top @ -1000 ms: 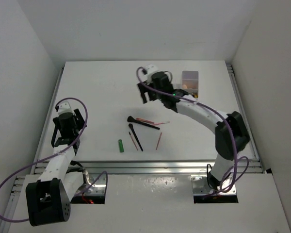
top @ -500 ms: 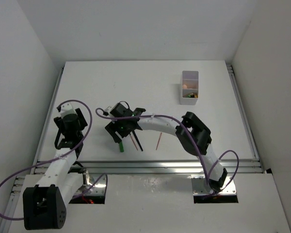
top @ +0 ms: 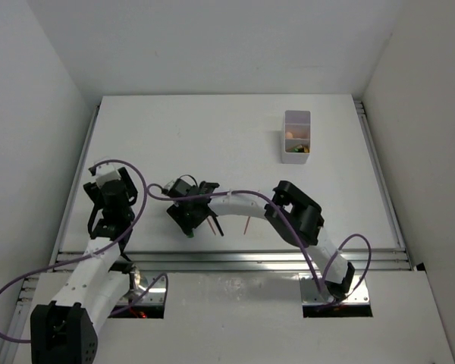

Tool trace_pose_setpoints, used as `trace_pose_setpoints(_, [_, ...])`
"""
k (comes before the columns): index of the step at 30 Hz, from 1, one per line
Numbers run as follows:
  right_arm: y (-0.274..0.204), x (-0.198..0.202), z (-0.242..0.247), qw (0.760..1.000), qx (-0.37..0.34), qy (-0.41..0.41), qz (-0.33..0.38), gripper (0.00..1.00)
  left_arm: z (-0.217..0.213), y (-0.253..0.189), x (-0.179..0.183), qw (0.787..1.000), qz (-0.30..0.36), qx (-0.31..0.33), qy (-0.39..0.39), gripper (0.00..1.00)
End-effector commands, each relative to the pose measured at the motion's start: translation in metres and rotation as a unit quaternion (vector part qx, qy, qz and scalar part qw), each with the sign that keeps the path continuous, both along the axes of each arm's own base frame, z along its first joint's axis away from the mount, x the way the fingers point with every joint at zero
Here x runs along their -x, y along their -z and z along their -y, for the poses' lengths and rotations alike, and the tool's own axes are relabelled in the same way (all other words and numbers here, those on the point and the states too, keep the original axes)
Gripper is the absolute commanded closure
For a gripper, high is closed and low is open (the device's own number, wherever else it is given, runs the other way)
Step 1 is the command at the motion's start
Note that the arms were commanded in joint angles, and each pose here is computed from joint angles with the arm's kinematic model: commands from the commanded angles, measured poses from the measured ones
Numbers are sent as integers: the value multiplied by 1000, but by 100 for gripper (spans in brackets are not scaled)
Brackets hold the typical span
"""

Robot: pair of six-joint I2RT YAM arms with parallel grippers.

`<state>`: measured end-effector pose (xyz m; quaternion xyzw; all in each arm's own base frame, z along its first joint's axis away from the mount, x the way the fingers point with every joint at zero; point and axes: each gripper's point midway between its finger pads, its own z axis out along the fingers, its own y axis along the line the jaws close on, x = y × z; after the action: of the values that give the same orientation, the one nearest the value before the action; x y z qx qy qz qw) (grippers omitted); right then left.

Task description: Organize the makeup

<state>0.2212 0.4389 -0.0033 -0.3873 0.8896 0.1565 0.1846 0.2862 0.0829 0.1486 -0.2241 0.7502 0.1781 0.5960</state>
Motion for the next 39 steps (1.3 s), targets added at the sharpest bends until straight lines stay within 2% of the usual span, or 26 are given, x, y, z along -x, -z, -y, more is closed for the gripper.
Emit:
trace_pose_setpoints(1, [6, -2, 6, 998, 9, 54, 4, 48, 4, -12, 2, 999, 32, 7, -1, 23])
trace_pose_setpoints(3, [17, -1, 16, 997, 33, 64, 18, 49, 8, -17, 2, 999, 42, 8, 5, 23])
trace_pose_setpoints(7, [33, -3, 35, 993, 78, 85, 24, 63, 6, -26, 5, 998, 57, 2, 0, 23])
trace_pose_setpoints(8, [34, -2, 37, 993, 84, 85, 25, 73, 6, -26, 5, 998, 57, 2, 0, 23])
trace_pose_setpoints(11, [30, -3, 41, 992, 85, 91, 29, 93, 8, -24, 6, 998, 57, 4, 5, 23])
trace_pose_setpoints(13, [21, -5, 31, 994, 56, 86, 33, 100, 10, -24, 5, 998, 57, 4, 10, 23])
trace_pose_setpoints(18, [-23, -15, -11, 996, -57, 58, 29, 100, 18, -19, 3, 998, 52, 7, 29, 23])
trace_pose_setpoints(21, [-89, -49, -22, 981, -166, 91, 46, 100, 19, -17, 2, 998, 47, 8, 34, 23])
trace_pose_setpoints(23, [-109, -59, -20, 970, -215, 100, 47, 100, 21, -14, 1, 998, 40, 5, 41, 23])
trace_pose_setpoints(24, [-107, -83, 5, 966, -217, 127, 50, 100, 23, -10, -1, 998, 33, 6, 49, 23])
trace_pose_setpoints(25, [-155, -98, 8, 949, -273, 130, 87, 100, 22, -10, -1, 998, 31, 4, 51, 23])
trace_pose_setpoints(26, [-142, -99, 27, 951, -264, 138, 89, 100, 23, -6, -3, 998, 23, 7, 59, 23])
trace_pose_setpoints(27, [-159, -133, 63, 939, -272, 171, 120, 100, 23, -2, -4, 998, 18, 10, 63, 23])
trace_pose_setpoints(29, [-183, -162, 107, 918, -296, 198, 177, 100, 19, 7, -3, 998, 0, 14, 63, 23])
trace_pose_setpoints(30, [-176, -169, 126, 912, -293, 213, 190, 100, 21, 5, -6, 997, -3, 18, 73, 23])
trace_pose_setpoints(31, [-191, -200, 169, 888, -307, 259, 225, 100, 22, 15, -6, 996, -26, 23, 79, 23])
trace_pose_setpoints(33, [-179, -204, 199, 874, -315, 285, 237, 100, 21, 13, -12, 995, -36, 33, 88, 23])
trace_pose_setpoints(34, [-170, -219, 239, 858, -309, 328, 245, 100, 21, 12, -15, 994, -40, 32, 94, 23])
trace_pose_setpoints(35, [-185, -229, 248, 839, -330, 332, 279, 100, 21, 19, -16, 993, -60, 33, 98, 24])
trace_pose_setpoints(36, [-169, -229, 263, 833, -321, 358, 273, 100, 25, 15, -21, 992, -56, 36, 110, 24])
trace_pose_setpoints(37, [-164, -243, 297, 807, -312, 414, 284, 100, 23, 14, -23, 991, -61, 33, 112, 24])
trace_pose_setpoints(39, [-154, -253, 321, 783, -313, 458, 283, 100, 25, 13, -32, 990, -61, 30, 123, 24])
